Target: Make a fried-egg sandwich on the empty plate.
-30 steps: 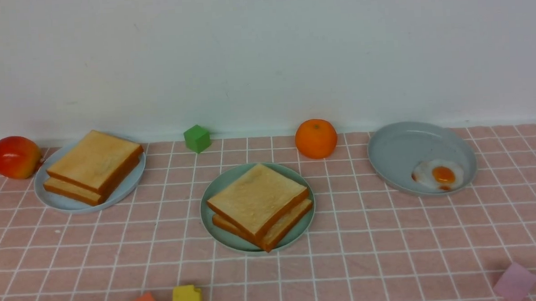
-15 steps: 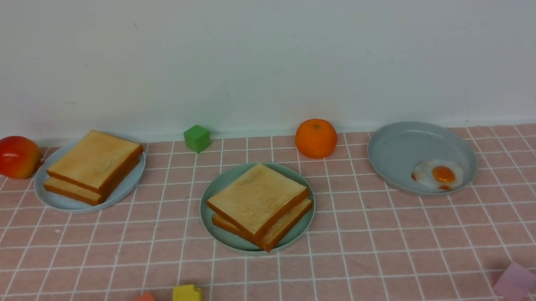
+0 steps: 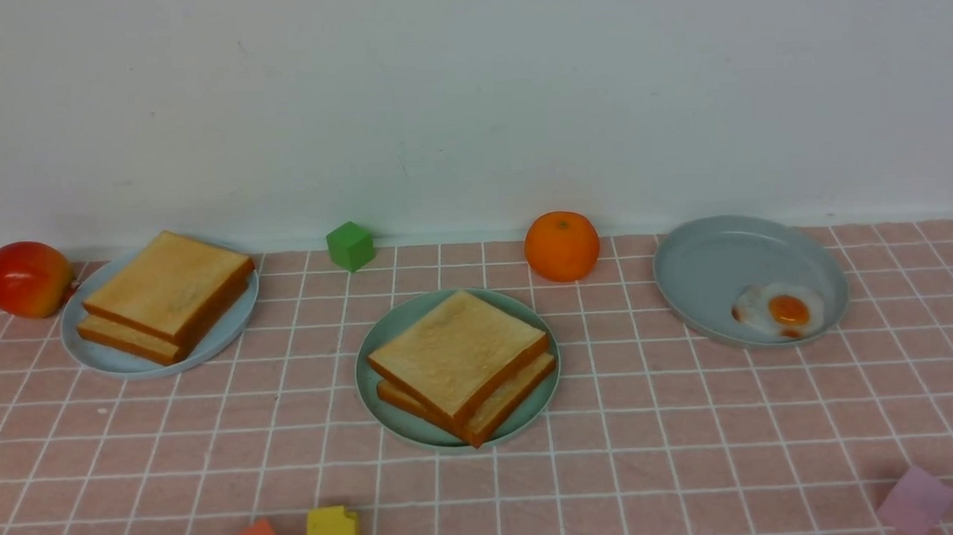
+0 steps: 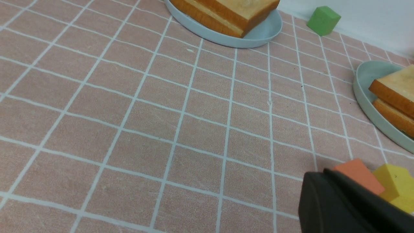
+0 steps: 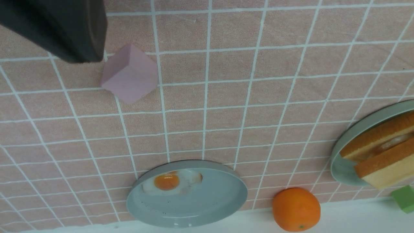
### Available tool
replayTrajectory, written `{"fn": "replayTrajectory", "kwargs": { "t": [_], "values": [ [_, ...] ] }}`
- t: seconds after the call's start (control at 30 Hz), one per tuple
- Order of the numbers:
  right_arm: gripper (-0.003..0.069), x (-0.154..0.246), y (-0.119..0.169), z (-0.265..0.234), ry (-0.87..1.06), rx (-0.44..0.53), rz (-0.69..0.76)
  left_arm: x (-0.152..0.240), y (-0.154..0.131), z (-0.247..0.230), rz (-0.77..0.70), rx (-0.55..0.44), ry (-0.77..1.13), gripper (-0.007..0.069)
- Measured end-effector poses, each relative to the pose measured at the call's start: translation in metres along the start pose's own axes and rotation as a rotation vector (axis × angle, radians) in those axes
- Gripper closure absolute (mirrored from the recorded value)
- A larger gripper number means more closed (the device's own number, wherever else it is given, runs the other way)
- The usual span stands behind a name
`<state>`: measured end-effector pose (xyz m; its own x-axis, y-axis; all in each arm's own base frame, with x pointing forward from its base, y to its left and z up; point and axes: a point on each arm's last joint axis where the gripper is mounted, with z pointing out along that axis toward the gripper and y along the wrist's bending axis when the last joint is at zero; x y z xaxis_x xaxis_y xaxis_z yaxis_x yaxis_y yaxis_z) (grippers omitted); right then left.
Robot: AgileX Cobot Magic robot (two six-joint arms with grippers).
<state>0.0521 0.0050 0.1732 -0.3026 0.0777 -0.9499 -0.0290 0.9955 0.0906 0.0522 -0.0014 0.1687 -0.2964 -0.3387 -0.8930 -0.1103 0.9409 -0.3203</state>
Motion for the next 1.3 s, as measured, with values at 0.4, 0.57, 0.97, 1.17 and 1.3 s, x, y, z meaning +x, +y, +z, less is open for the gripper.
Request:
{"fn": "replayTrajectory", "kwargs": {
  "t": [0.4,0.57,0.97,1.17,1.3],
  "values": [
    [0.0613,0.0,0.0,0.0,0.0,0.0,0.0,0.0,0.0,0.0,0.0,0.0,0.0,0.0634],
    [0.0603,0.0,0.0,0.0,0.0,0.0,0.0,0.0,0.0,0.0,0.0,0.0,0.0,0.0629],
    [0.0592,0.0,0.0,0.0,0.0,0.0,0.0,0.0,0.0,0.0,0.0,0.0,0.0,0.062],
    [0.0587,0.0,0.0,0.0,0.0,0.0,0.0,0.0,0.0,0.0,0.0,0.0,0.0,0.0616],
    [0.0578,0.0,0.0,0.0,0.0,0.0,0.0,0.0,0.0,0.0,0.0,0.0,0.0,0.061]
  ]
}}
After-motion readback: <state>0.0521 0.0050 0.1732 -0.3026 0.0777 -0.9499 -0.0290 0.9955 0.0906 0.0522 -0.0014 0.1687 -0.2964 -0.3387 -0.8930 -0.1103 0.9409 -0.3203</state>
